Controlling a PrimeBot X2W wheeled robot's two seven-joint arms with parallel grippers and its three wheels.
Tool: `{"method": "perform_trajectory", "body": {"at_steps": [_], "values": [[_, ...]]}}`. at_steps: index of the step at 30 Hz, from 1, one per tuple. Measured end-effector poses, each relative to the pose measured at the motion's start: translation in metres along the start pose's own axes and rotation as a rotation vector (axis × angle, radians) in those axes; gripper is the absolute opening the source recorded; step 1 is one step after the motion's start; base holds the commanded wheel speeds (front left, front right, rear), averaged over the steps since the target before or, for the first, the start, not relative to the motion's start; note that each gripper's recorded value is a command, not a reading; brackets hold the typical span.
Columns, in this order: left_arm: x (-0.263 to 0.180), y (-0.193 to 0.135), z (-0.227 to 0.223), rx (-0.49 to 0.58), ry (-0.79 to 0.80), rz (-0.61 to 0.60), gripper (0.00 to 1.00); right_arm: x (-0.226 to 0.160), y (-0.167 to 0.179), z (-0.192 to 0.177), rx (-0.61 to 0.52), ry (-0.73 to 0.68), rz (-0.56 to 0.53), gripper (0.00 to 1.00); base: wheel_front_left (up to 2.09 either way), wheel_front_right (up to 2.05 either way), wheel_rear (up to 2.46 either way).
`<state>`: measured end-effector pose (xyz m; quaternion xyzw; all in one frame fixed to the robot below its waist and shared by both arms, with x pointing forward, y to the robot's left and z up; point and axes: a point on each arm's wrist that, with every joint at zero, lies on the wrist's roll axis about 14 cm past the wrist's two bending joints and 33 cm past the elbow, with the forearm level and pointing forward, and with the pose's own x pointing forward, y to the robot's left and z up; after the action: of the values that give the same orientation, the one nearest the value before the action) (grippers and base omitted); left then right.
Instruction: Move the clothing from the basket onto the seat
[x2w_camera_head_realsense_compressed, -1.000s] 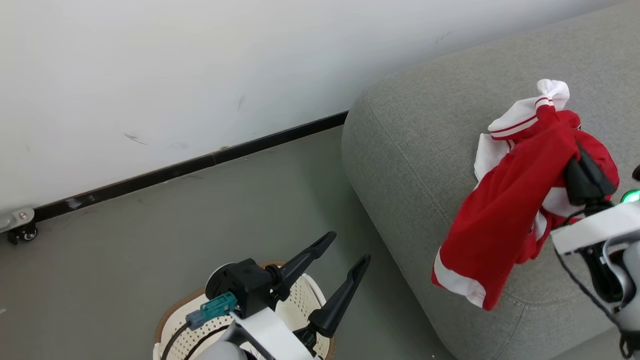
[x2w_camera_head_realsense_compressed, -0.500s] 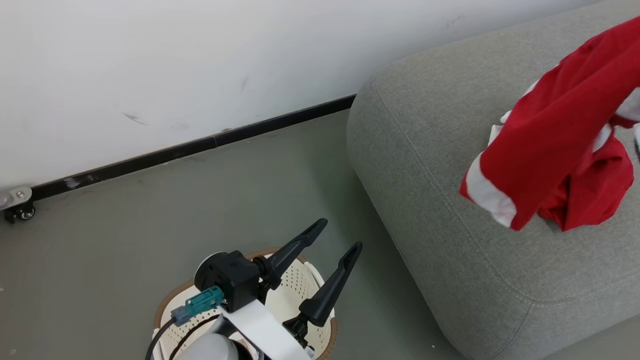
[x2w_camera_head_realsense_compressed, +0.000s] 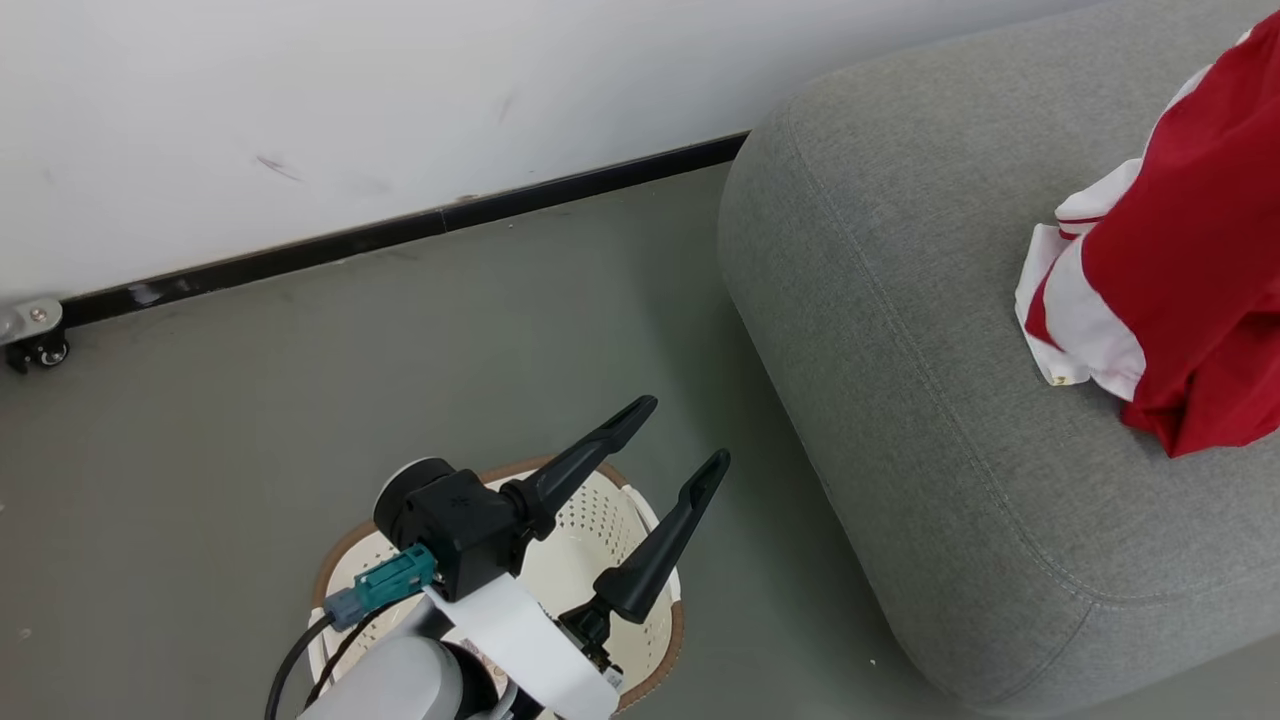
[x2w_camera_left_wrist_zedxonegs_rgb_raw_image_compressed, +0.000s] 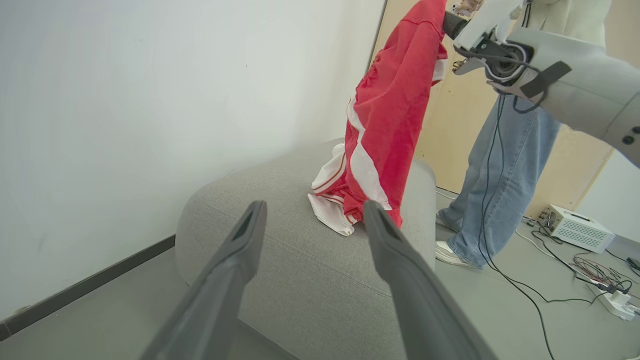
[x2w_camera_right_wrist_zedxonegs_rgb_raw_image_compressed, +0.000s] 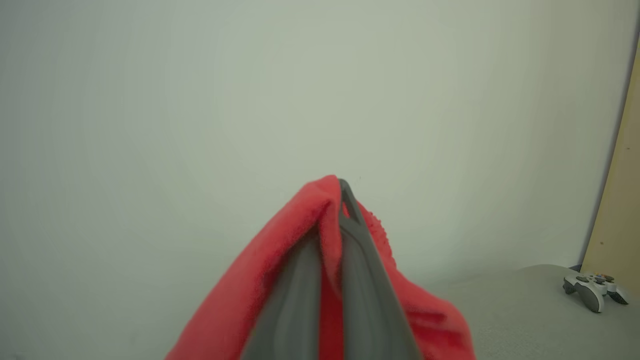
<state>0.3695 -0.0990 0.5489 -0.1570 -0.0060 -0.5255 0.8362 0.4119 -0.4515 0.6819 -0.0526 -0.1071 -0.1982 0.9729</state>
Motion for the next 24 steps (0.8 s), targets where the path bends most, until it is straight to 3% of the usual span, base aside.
{"method": "perform_trajectory", "body": {"at_steps": [5,8,13,19,24], "values": [[0.003,0.006,0.003,0.000,-0.007,-0.003,1.00,0.017,-0.008,0.022,-0.023,-0.069,-0.031,0.00,0.00,0.00,0.00],[0.004,0.010,0.003,0.003,-0.011,-0.003,1.00,0.021,-0.013,0.016,-0.043,-0.061,-0.046,0.00,0.00,0.00,0.00],[0.004,0.016,-0.003,-0.013,-0.001,0.005,1.00,0.011,-0.028,-0.032,-0.048,0.058,-0.099,0.00,0.00,0.00,0.00],[0.008,0.024,-0.006,-0.021,0.002,0.007,1.00,-0.033,-0.057,-0.113,-0.057,0.270,-0.196,0.00,0.00,0.00,0.00],[0.009,0.031,-0.012,-0.025,0.011,0.010,1.00,-0.066,-0.065,-0.159,-0.021,0.387,-0.260,0.00,0.00,0.00,0.00]]}}
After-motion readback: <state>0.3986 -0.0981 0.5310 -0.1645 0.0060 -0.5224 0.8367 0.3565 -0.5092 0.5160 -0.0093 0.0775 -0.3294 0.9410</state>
